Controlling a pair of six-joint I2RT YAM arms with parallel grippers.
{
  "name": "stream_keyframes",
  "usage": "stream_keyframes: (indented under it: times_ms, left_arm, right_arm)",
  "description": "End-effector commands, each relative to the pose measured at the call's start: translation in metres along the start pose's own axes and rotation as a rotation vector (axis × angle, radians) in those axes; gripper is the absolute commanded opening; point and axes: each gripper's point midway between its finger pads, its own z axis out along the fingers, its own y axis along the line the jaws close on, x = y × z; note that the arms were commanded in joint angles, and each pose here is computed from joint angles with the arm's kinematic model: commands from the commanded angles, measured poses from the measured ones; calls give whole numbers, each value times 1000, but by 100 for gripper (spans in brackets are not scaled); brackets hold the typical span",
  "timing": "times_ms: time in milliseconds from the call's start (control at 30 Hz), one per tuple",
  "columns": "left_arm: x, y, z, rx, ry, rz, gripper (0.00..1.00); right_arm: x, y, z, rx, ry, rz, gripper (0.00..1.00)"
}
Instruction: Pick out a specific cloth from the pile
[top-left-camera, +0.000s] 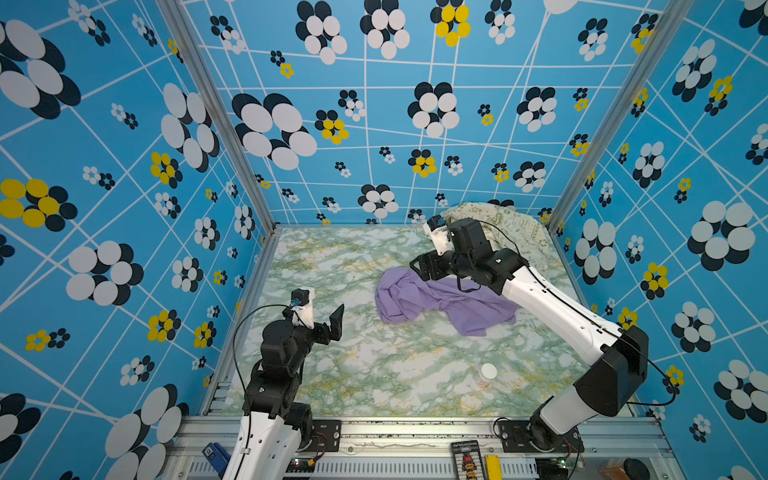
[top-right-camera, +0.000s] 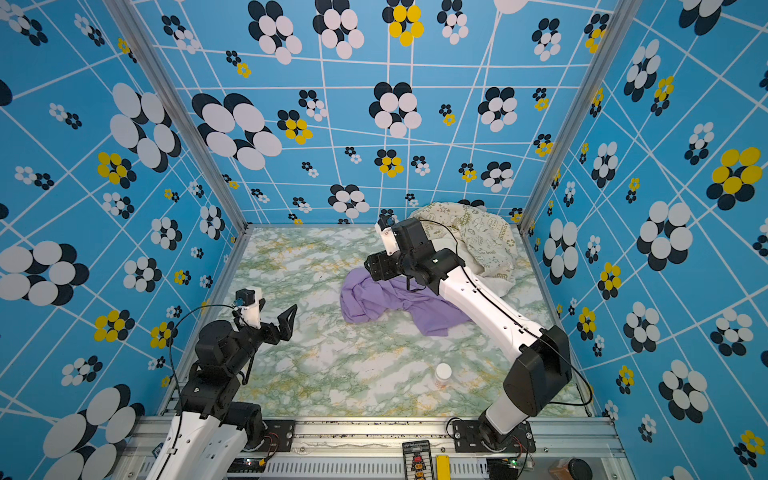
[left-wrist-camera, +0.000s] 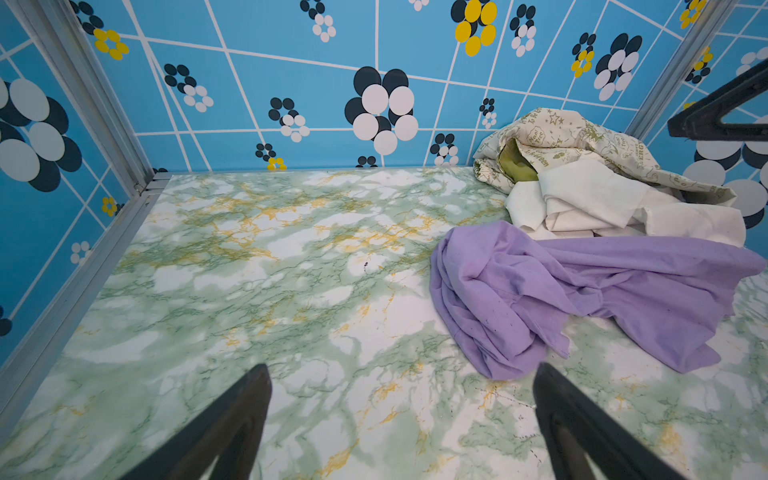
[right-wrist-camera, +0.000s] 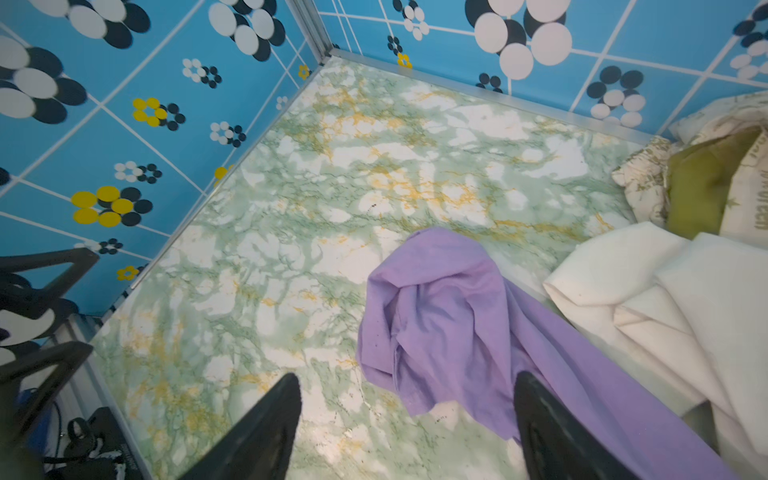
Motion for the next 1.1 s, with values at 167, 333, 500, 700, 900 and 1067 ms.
stream_keyframes:
  times_ms: [167,333,500,700,900,1067]
  left_arm:
    - [7,-1,0,4,10,-2,99]
    - [7,-1,0,4,10,-2,99]
    - [8,-1,1,4,13,-2,99]
    - [7,-1,1,3,12,0,99]
    - [8,-1,0,4,12,0,99]
    - [8,-1,0,6,11,2,99]
  right_arm:
    - [48,-29,12,132,150,-45,81]
    - [78,-24,40,96,253,16,75]
    - [104,-15,70,67,346,46,73]
    - [121,-9,101,58,408,94,71]
    - [133,-3,129,30,438,153,64]
    - [134,-10,144,70,415,164,54]
